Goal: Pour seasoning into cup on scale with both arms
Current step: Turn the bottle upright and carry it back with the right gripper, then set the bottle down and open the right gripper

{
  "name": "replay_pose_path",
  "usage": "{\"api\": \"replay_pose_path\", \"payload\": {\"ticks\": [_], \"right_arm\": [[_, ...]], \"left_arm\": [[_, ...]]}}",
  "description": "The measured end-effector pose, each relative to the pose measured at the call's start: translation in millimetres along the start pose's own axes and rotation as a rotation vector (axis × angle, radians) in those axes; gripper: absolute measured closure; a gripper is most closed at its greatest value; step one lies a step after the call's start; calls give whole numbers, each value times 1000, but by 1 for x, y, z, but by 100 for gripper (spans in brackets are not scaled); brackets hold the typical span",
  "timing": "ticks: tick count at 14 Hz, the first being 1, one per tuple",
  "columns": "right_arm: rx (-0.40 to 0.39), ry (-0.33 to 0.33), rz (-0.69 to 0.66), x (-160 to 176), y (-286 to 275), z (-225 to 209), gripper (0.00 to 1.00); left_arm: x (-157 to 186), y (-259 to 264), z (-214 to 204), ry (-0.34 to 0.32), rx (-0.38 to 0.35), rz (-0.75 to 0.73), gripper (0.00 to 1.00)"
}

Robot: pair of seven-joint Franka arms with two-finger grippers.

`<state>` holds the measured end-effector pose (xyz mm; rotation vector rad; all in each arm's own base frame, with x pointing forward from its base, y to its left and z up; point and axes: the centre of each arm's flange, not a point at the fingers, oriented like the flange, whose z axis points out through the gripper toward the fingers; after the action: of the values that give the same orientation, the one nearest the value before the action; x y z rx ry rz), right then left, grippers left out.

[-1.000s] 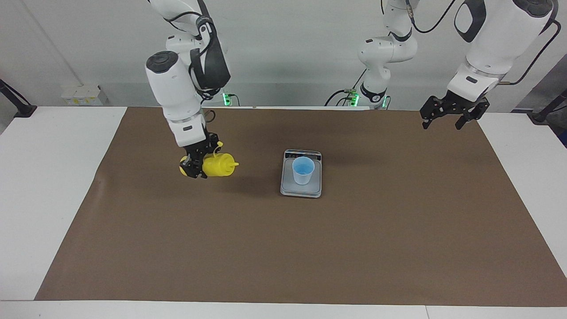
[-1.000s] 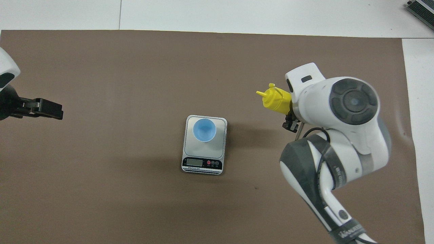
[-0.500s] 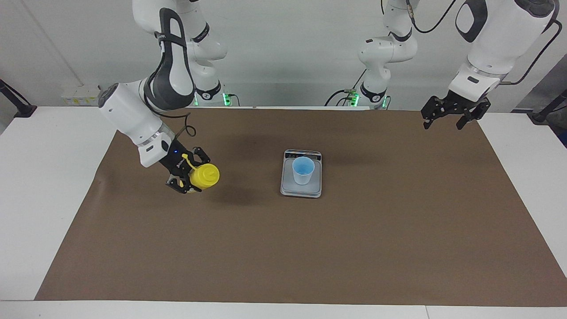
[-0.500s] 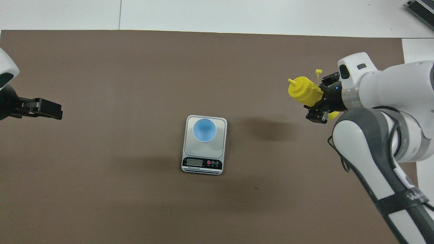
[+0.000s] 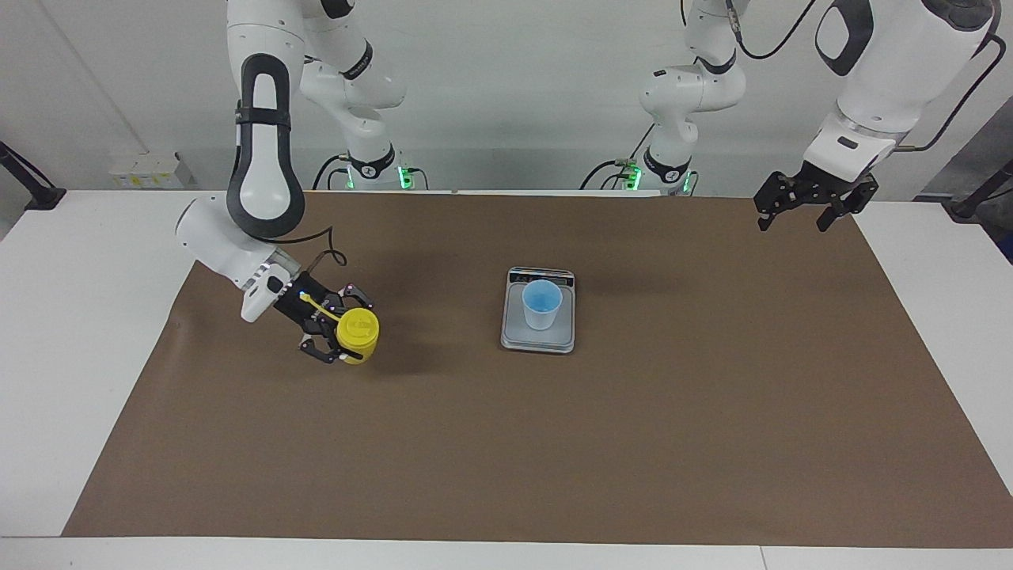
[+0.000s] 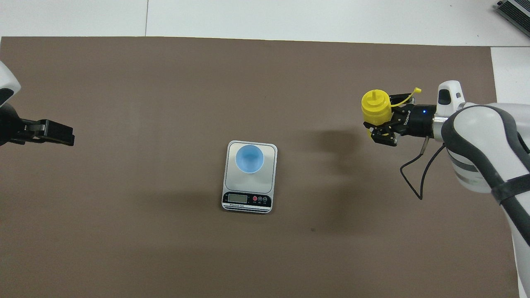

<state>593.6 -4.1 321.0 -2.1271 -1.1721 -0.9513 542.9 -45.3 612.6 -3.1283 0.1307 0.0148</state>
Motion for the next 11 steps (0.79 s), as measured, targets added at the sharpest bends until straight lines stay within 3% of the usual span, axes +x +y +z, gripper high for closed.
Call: {"api": "replay_pose_path", "payload": {"ticks": [6,9,11], "right_arm": [[18,149,46,-58,11,4,49],[22,169,74,-64,7,7,52],[26,177,86,-68,6,6,34]], "left_arm": [[0,0,0,0,0,0,0],[0,0,0,0,0,0,0],[0,0,0,0,0,0,0]]}}
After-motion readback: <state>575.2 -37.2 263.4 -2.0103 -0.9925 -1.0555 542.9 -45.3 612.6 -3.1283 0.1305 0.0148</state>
